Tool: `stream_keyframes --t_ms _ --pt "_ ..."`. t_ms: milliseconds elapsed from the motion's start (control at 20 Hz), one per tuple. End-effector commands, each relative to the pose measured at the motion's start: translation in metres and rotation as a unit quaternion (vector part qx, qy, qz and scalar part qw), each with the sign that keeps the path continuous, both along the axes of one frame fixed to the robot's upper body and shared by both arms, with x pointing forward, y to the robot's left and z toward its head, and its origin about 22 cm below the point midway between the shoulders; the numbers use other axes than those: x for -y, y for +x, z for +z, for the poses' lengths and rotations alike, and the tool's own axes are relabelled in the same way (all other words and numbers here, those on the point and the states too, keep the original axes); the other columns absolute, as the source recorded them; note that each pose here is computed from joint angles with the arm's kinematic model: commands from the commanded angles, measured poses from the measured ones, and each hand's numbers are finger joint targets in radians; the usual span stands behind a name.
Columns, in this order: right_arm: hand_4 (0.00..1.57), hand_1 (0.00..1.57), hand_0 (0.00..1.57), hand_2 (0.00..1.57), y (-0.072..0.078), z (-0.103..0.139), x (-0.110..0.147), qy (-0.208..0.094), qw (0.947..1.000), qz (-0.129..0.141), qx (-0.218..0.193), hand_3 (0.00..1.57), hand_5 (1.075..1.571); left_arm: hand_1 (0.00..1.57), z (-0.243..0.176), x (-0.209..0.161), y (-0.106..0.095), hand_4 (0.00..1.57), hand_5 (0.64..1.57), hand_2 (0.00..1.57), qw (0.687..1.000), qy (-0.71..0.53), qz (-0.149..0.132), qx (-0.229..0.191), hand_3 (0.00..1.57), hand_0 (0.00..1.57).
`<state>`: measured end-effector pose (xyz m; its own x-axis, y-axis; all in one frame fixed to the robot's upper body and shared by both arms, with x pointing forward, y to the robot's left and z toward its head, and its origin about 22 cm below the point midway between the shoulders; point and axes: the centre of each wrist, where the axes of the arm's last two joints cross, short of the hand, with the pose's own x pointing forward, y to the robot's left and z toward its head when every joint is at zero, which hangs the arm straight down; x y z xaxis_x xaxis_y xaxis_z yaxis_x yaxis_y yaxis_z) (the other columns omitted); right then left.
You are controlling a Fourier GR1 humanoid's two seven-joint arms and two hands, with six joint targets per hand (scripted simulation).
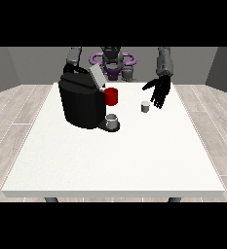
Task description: Insert the coffee pod into the coffee machine and close the lid
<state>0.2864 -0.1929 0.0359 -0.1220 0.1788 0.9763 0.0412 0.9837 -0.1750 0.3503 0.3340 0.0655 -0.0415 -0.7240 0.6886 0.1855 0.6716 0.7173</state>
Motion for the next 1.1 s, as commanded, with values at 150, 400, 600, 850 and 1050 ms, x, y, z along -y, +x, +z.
stream_keyframes --t_ms 150,400,600,850,1050 --pt "0.0 0.0 0.0 0.0 0.01 -0.006 -0.013 -0.006 0.9997 0.006 -0.021 0.0 1.571 0.0 -0.011 0.012 0.02 0.0 1.571 0.29 0.999 0.05 -0.001 -0.022 0.0 0.0" --pt "0.0 0.0 0.0 0.0 0.008 -0.028 0.004 -0.011 0.9994 0.008 -0.032 0.0 1.571 0.95 -0.03 0.031 0.019 0.0 1.571 0.97 0.997 0.077 -0.001 0.017 0.66 0.95" --pt "0.0 0.0 0.0 0.0 0.014 -0.025 0.003 -0.021 0.9993 0.024 -0.02 0.0 1.571 1.07 -0.016 0.038 0.03 0.45 1.571 1.11 0.99 0.128 -0.01 0.067 0.91 1.07" --pt "0.0 0.0 0.0 0.0 0.018 -0.016 -0.017 -0.001 0.9991 0.033 -0.028 0.0 1.571 0.82 -0.034 0.032 0.029 0.37 1.571 0.96 0.978 0.204 -0.023 0.026 0.8 0.82" --pt "0.0 0.0 0.0 0.0 0.014 -0.026 -0.004 0.001 0.9993 0.037 -0.01 0.0 1.571 0.91 -0.035 0.01 0.028 0.33 1.571 1.04 0.971 0.237 -0.024 0.005 0.89 0.91"
